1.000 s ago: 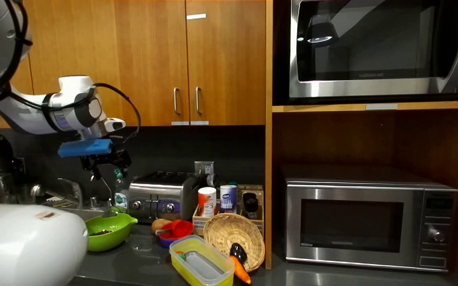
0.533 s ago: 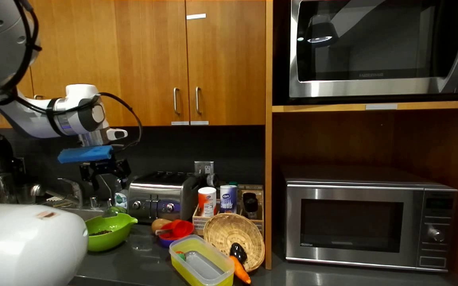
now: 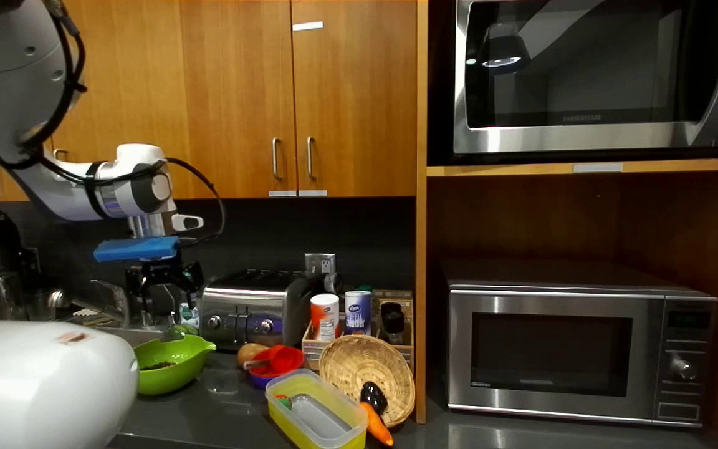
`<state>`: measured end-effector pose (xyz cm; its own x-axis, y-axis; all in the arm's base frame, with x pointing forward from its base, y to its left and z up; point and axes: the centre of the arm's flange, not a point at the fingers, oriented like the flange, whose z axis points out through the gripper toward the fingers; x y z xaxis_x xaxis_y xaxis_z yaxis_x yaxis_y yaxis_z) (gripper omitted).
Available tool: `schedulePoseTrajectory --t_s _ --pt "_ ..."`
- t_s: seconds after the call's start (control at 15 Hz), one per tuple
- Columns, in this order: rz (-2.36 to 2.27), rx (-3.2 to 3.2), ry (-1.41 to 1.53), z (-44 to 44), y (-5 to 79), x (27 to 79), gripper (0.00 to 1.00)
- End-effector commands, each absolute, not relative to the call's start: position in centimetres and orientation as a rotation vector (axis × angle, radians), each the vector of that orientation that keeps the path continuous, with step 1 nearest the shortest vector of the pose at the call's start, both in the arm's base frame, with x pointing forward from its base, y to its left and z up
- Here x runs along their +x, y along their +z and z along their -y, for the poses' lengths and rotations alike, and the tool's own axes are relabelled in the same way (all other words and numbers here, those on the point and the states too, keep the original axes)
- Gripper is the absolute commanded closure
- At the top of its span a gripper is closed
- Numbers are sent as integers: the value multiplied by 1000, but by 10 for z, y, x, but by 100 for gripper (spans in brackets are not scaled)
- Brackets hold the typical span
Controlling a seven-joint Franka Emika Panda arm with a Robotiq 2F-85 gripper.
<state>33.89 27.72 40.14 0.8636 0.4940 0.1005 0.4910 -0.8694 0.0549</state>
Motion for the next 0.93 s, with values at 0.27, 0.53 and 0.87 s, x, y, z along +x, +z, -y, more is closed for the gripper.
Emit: schedulePoseTrajectory --t_s 0.27,0.53,0.87 --pt "-824 3014 87 -289 400 351 0" --pt "-832 3011 65 -293 398 355 0" --pt "-1001 3047 -14 -301 384 368 0"
